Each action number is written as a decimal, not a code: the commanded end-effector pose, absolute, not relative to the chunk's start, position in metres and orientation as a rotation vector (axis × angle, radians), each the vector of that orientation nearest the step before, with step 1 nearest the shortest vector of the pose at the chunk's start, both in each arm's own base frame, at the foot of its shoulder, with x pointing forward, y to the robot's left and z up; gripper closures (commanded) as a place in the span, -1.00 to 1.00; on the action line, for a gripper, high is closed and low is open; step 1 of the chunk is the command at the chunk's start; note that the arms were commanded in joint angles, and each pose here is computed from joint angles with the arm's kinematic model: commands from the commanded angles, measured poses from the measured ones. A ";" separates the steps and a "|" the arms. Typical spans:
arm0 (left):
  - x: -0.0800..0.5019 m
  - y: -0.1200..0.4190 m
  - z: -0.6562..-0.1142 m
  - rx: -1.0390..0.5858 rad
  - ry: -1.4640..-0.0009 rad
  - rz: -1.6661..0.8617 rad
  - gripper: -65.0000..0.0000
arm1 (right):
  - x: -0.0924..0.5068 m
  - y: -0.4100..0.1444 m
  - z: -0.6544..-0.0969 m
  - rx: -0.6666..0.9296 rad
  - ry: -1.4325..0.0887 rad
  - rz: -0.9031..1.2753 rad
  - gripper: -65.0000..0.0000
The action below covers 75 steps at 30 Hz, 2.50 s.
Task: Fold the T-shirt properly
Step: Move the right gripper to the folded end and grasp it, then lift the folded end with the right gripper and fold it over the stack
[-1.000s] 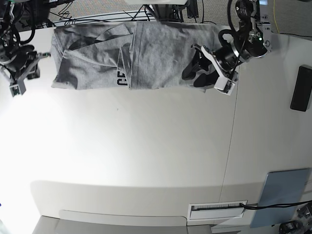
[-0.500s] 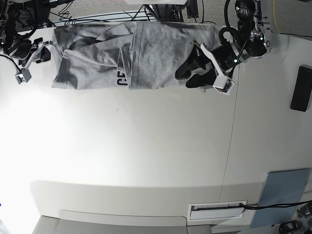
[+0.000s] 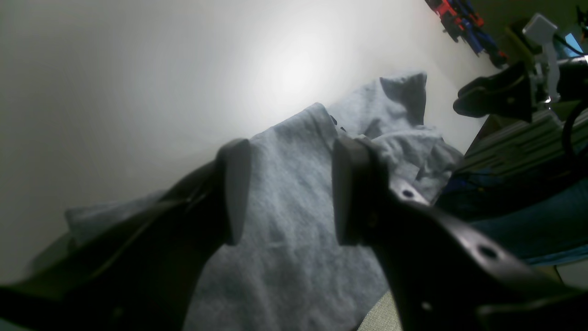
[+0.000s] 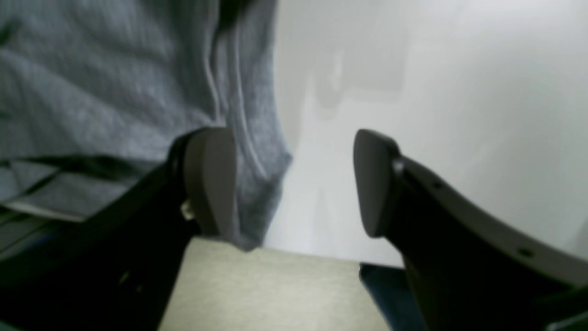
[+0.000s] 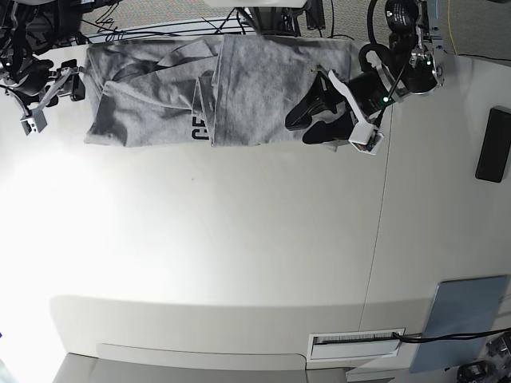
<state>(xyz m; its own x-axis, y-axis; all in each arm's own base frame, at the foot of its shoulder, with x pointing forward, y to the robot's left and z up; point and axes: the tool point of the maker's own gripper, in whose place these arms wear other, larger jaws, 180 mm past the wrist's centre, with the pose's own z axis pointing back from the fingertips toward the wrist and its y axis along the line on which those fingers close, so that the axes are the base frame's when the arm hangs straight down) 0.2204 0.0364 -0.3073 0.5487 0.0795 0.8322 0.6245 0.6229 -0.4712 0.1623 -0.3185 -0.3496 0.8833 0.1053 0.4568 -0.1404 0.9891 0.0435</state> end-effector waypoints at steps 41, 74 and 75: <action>0.223 0.038 -0.303 -0.827 -0.982 -0.408 0.09 | 0.161 -0.258 -0.420 0.403 -0.315 0.047 0.33; 0.216 0.041 -0.318 -0.776 -0.924 -0.434 0.09 | 0.207 -0.211 -0.277 0.352 -0.751 0.227 1.00; 0.214 0.041 -0.320 -0.768 -0.916 -0.436 0.09 | 0.207 -0.202 -0.268 0.352 -0.783 0.250 1.00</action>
<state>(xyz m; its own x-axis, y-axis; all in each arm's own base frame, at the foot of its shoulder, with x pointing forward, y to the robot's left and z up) 0.2115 0.0436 -0.3316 0.5823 -0.0389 0.8121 0.6158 0.6732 -0.4093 0.2034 -0.2043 -0.2781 0.7149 0.0848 0.6941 -0.3242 0.9197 0.2215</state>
